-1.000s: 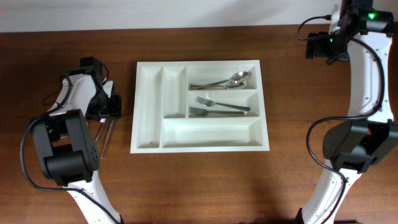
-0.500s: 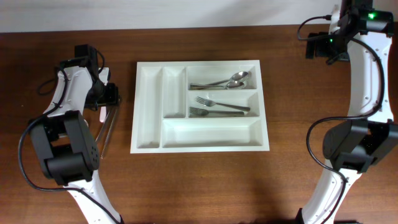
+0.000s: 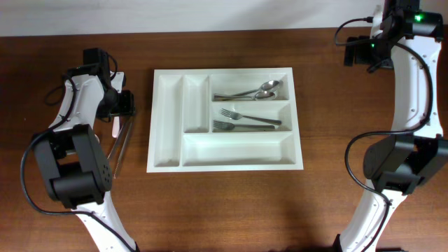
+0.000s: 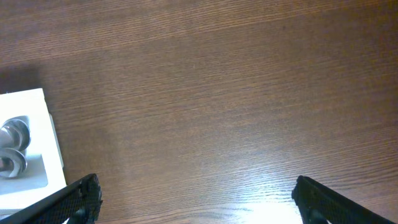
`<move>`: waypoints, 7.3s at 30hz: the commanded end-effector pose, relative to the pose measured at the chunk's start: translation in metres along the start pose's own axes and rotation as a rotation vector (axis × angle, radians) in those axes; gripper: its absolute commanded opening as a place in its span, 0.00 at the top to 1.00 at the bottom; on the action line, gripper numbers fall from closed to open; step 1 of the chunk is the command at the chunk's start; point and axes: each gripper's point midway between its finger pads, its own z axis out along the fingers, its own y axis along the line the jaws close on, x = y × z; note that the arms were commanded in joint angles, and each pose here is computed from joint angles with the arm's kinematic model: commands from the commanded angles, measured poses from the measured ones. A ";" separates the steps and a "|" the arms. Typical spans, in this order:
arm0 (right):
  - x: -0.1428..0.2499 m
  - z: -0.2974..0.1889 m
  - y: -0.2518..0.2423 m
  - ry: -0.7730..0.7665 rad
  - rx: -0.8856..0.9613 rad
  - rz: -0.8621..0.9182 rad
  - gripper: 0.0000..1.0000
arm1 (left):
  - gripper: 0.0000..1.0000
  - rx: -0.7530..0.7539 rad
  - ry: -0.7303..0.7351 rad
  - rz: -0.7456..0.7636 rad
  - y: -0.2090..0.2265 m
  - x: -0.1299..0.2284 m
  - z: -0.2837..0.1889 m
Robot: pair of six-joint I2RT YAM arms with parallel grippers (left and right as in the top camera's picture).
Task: Pack container
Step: 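Lower the left gripper onto the tongs and close on them, then lift the tongs upward with the left gripper, then carry the tongs into the tray's bottom compartment and release, then move the left gripper back to the white plastic knife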
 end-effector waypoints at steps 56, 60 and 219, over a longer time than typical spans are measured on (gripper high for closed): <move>0.001 0.002 0.000 0.003 0.011 0.009 0.01 | 0.83 0.076 0.278 0.044 -0.017 0.057 0.049; 0.001 0.002 0.000 0.003 0.011 0.009 0.01 | 0.84 0.075 0.275 0.044 -0.017 0.056 0.049; 0.001 0.002 0.000 0.003 0.011 0.009 0.01 | 0.42 -0.056 0.049 -0.116 0.014 -0.028 -0.108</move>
